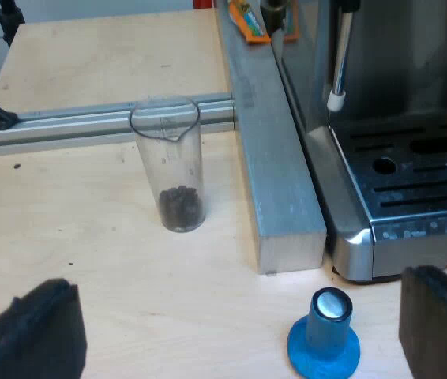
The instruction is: Pour the beans into the coffee machine
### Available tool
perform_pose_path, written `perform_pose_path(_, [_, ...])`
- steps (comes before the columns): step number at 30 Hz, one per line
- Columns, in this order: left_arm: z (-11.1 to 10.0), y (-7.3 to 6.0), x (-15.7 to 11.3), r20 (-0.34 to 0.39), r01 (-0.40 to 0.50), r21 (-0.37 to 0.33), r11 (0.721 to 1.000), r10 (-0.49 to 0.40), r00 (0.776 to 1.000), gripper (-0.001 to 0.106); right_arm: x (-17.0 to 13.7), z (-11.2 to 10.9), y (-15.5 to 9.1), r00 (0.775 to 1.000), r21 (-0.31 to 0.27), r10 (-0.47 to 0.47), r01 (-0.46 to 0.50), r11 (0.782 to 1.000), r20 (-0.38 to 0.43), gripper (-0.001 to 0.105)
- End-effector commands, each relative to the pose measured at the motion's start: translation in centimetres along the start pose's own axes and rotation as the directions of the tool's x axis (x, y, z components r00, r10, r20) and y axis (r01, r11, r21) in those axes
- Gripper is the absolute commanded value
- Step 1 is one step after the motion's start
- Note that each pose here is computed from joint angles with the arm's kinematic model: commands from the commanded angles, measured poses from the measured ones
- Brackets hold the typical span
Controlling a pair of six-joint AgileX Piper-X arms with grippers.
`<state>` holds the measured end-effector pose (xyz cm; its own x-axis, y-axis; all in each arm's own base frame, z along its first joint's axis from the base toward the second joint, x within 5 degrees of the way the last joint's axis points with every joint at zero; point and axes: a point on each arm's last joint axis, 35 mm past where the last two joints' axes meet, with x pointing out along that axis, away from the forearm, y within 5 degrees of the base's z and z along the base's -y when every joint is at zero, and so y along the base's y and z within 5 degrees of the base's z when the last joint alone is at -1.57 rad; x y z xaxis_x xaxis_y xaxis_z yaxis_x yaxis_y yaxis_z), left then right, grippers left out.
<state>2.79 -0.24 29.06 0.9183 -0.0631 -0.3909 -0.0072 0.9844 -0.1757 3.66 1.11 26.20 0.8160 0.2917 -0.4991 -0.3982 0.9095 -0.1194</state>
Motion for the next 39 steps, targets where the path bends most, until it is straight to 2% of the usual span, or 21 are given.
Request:
perform_pose_path(1, [1.3,-0.3,-1.4,0.030,0.008,-0.002,1.000,-0.008,1.000,0.082,-0.9,1.9,0.1,0.993,-0.020,0.110,-0.109,0.994,0.049,0.092])
perform_pose_path(3, [1.7,-0.5,-1.9,0.048,0.011,-0.003,1.000,-0.011,0.999,0.082,-1.2,2.7,0.3,0.981,-0.034,0.184,-0.183,0.983,0.063,0.092])
perform_pose_path(5, [1.9,-0.5,-2.2,0.059,0.013,-0.001,1.000,-0.013,0.998,0.082,-1.4,3.7,0.4,0.958,-0.061,0.277,-0.273,0.960,0.072,0.092])
perform_pose_path(6, [1.9,-0.5,-2.2,0.060,0.013,-0.004,1.000,-0.013,0.998,0.082,-1.6,4.0,0.5,0.953,-0.068,0.294,-0.290,0.955,0.076,0.092])
perform_pose_path(8, [1.9,-0.5,-2.2,0.060,0.013,-0.004,1.000,-0.013,0.998,0.082,-1.9,5.3,0.6,0.925,-0.126,0.371,-0.360,0.924,0.082,0.092])
perform_pose_path(11, [1.9,-0.5,-2.2,0.060,0.013,-0.004,1.000,-0.013,0.998,0.082,-2.1,6.6,0.7,0.902,-0.200,0.420,-0.396,0.896,0.096,0.092])
perform_pose_path(12, [1.9,-0.5,-2.2,0.059,0.016,-0.004,1.000,-0.015,0.998,0.082,-2.1,6.7,0.6,0.901,-0.208,0.423,-0.397,0.894,0.098,0.092])
perform_pose_path(14, [1.9,-0.6,-2.2,0.058,0.025,-0.004,1.000,-0.025,0.998,0.082,-1.8,7.7,0.7,0.884,-0.279,0.449,-0.403,0.872,0.126,0.092])
perform_pose_path(17, [1.9,-0.6,-2.2,0.055,0.042,-0.003,0.999,-0.042,0.998,0.082,-0.9,8.6,0.8,0.866,-0.331,0.479,-0.414,0.848,0.145,0.092])
perform_pose_path(21, [1.9,-0.6,-2.2,0.055,0.044,-0.003,0.999,-0.044,0.998,0.082,-0.1,9.3,0.9,0.856,-0.345,0.494,-0.422,0.838,0.152,0.092])
perform_pose_path(23, [1.9,-0.6,-2.2,0.055,0.044,-0.003,0.999,-0.044,0.998,0.082,1.2,10.3,1.2,0.840,-0.381,0.518,-0.432,0.818,0.161,0.092])
perform_pose_path(27, [1.9,-0.6,-2.2,0.055,0.044,-0.003,0.999,-0.044,0.998,0.082,2.2,10.9,1.5,0.829,-0.394,0.538,-0.448,0.803,0.153,0.092])
perform_pose_path(31, [1.9,-0.6,-2.2,0.055,0.044,-0.003,0.999,-0.044,0.998,0.082,3.0,11.2,2.3,0.802,-0.439,0.582,-0.479,0.760,0.132,0.090])
perform_pose_path(34, [1.9,-0.6,-2.2,0.055,0.044,-0.003,0.999,-0.044,0.998,0.082,3.8,11.2,3.0,0.803,-0.446,0.590,-0.498,0.743,0.087,0.087])
perform_pose_path(37, [1.9,-0.6,-2.2,0.055,0.044,-0.003,0.999,-0.044,0.998,0.082,3.9,11.2,3.2,0.805,-0.447,0.588,-0.498,0.743,0.080,0.087])
perform_pose_path(39, [1.9,-0.6,-2.2,0.055,0.044,-0.003,0.999,-0.044,0.998,0.082,4.2,11.1,3.6,0.798,-0.454,0.600,-0.514,0.728,0.058,0.087])
